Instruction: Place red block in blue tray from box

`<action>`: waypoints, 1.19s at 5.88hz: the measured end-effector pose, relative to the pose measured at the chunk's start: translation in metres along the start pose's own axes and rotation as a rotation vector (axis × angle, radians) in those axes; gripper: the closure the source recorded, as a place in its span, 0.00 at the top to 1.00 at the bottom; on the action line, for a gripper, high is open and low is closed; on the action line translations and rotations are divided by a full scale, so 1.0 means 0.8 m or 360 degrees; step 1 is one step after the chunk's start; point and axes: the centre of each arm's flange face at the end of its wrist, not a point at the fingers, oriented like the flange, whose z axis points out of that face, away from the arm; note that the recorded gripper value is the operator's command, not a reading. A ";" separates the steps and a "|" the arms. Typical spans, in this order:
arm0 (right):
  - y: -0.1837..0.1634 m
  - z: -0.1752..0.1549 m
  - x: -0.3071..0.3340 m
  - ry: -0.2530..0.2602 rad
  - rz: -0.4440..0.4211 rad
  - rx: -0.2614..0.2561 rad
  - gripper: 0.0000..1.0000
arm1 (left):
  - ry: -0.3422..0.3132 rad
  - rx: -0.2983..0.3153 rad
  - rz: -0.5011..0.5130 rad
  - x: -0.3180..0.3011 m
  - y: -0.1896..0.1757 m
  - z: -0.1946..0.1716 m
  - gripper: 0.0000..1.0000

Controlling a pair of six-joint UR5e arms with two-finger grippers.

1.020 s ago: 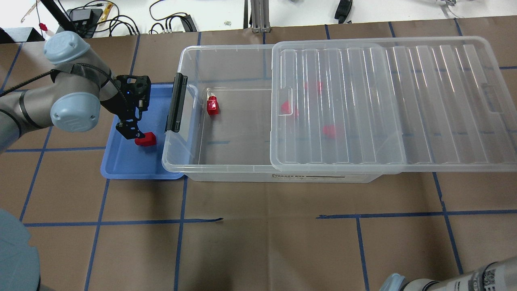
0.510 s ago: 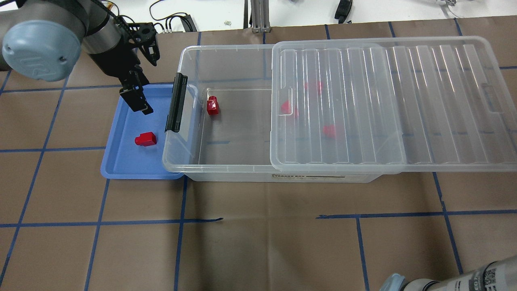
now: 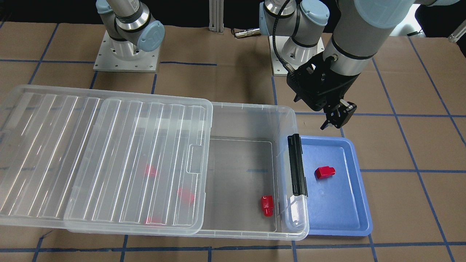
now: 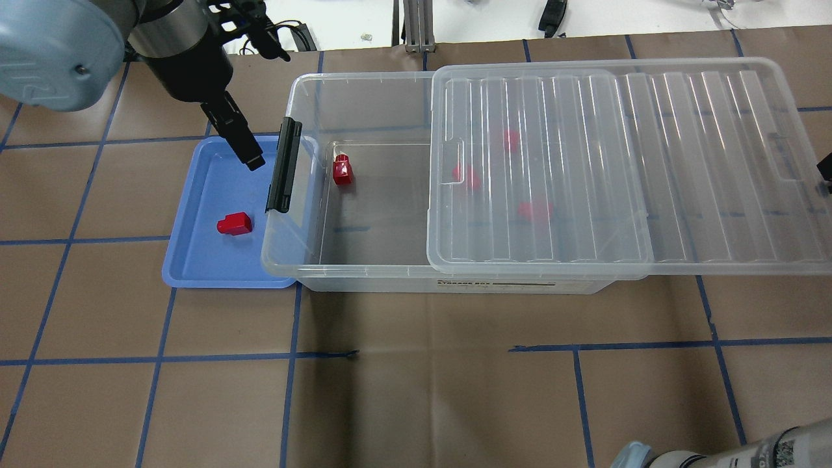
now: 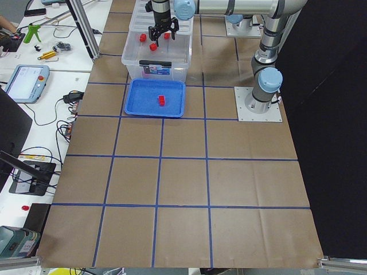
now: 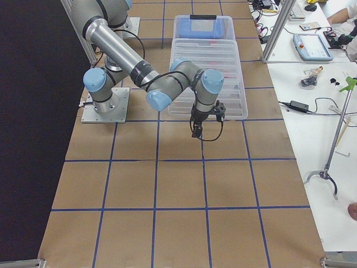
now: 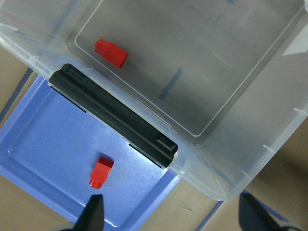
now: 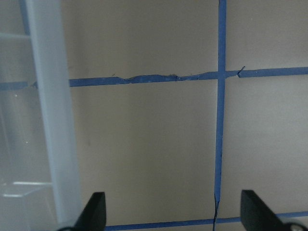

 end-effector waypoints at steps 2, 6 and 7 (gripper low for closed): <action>-0.005 -0.005 -0.024 -0.0012 -0.0042 0.0008 1.00 | -0.0043 0.0050 -0.0549 0.013 0.002 -0.010 0.98; -0.003 -0.012 -0.092 -0.0068 -0.0088 -0.0004 1.00 | -0.0066 0.0101 -0.1003 0.034 0.023 -0.039 0.98; -0.001 -0.013 -0.112 -0.0074 -0.0092 -0.0006 1.00 | -0.0070 0.0103 -0.1021 0.038 0.027 -0.043 0.98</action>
